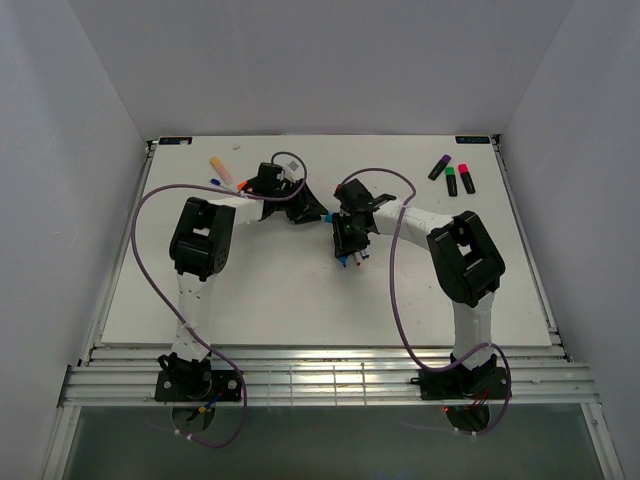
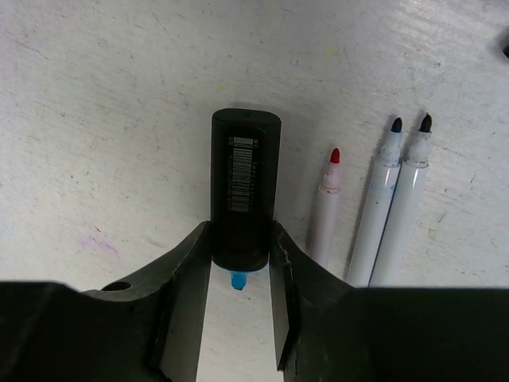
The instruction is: Open the pen caps
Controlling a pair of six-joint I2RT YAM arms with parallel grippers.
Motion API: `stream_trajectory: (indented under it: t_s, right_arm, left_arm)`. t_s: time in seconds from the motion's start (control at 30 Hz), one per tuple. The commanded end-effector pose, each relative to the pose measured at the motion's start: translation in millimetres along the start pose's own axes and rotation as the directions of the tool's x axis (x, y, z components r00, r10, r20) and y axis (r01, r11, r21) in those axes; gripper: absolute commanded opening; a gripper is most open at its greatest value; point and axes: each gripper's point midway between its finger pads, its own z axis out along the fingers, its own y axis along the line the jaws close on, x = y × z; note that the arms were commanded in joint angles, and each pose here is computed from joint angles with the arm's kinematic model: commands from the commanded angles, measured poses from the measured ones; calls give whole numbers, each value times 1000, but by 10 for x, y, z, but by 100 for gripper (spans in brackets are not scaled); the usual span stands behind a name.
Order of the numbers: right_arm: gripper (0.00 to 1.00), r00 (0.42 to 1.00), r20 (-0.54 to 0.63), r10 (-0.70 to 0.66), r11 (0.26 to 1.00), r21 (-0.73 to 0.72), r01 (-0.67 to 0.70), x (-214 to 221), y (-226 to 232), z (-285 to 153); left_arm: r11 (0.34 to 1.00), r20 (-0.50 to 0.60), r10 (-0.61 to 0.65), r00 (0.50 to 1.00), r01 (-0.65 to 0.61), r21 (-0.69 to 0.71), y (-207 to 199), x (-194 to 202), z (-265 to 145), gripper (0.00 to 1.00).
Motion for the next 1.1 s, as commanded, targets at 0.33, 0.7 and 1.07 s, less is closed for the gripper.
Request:
stream_trajectory:
  t_s: [0.33, 0.7, 1.07]
  right_arm:
    - [41, 999, 28, -23, 998, 65, 21, -165, -36, -81]
    - [52, 989, 142, -52, 996, 82, 41, -592, 66, -479]
    - [55, 914, 360, 189, 956, 145, -255, -1620, -1391, -1293]
  left_arm:
    - [984, 26, -25, 999, 29, -178, 329, 90, -422, 54]
    - [995, 162, 72, 984, -60, -82, -510, -119, -1143, 56]
    - [997, 217, 69, 974, -73, 7, -816, 283, -1552, 57]
